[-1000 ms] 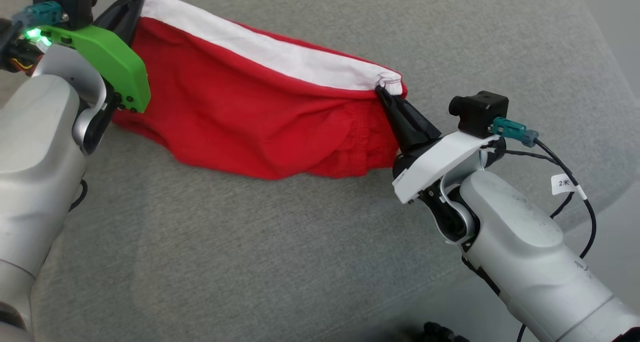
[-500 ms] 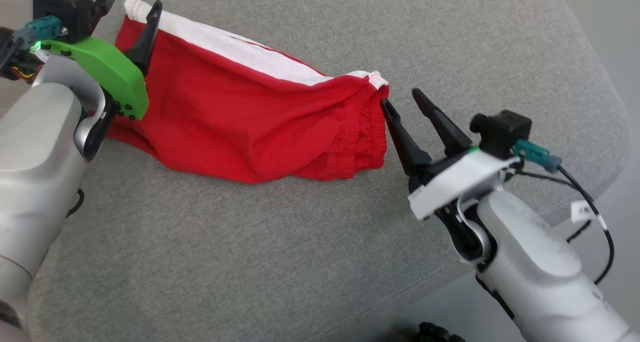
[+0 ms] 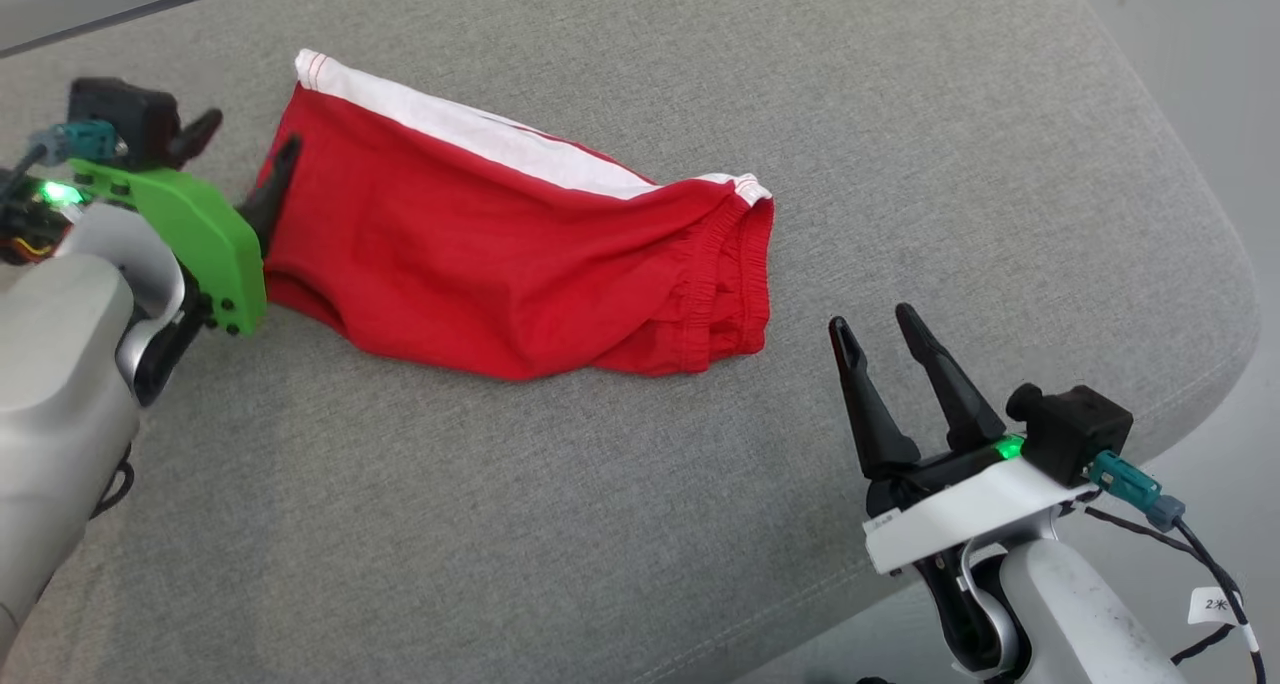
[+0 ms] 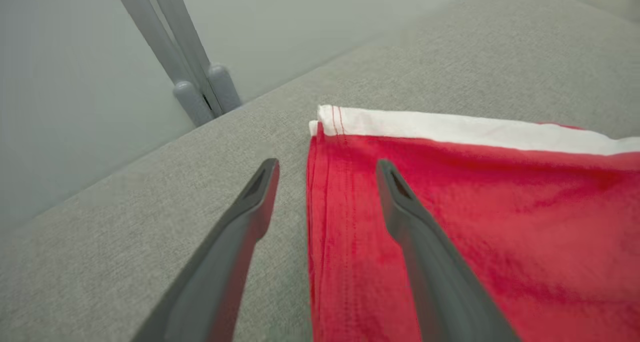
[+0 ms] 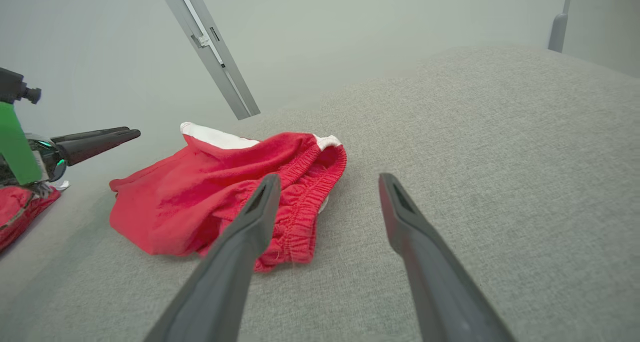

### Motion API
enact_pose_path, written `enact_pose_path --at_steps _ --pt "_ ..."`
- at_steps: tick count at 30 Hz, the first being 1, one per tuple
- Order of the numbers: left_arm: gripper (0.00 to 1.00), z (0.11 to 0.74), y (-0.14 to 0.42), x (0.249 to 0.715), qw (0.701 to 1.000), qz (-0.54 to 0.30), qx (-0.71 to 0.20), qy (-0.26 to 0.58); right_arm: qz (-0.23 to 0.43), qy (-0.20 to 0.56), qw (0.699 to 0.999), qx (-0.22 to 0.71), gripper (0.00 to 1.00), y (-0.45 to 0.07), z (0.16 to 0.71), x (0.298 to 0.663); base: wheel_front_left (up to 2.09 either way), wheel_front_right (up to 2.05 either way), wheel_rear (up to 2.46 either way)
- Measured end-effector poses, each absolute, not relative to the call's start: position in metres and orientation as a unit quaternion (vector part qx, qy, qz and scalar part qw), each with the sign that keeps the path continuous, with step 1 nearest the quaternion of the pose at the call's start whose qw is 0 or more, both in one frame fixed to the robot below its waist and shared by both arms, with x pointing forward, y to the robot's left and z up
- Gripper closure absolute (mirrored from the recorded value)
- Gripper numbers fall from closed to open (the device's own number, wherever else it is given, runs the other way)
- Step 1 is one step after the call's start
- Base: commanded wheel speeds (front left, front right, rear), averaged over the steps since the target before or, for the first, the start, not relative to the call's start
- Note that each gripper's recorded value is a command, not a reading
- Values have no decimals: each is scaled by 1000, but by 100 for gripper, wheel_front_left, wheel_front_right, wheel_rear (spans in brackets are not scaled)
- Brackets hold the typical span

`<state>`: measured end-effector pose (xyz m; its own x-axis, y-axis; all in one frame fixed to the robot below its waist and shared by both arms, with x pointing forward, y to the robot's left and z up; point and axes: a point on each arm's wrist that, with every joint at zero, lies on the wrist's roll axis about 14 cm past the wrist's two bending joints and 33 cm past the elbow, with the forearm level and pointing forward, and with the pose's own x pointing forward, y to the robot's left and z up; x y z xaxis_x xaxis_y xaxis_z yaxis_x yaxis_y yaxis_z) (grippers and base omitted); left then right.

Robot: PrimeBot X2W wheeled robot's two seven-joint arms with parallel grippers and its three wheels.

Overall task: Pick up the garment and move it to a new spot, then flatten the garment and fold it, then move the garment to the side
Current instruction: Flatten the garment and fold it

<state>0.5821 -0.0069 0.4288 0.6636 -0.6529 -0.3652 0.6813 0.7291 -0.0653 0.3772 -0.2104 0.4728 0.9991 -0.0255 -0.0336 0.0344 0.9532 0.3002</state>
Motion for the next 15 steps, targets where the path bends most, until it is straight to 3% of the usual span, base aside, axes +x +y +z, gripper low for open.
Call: enact_pose_path --at_steps 7,14,15 --pt "0 384 9 559 882 -368 70 285 -15 14 990 138 0 -209 473 377 0 0 0" --pt "0 365 20 548 873 -354 59 332 -11 13 991 136 0 -207 474 381 0 0 0" --pt "15 363 19 544 869 -355 52 342 -11 13 991 136 0 -207 474 382 0 0 0"
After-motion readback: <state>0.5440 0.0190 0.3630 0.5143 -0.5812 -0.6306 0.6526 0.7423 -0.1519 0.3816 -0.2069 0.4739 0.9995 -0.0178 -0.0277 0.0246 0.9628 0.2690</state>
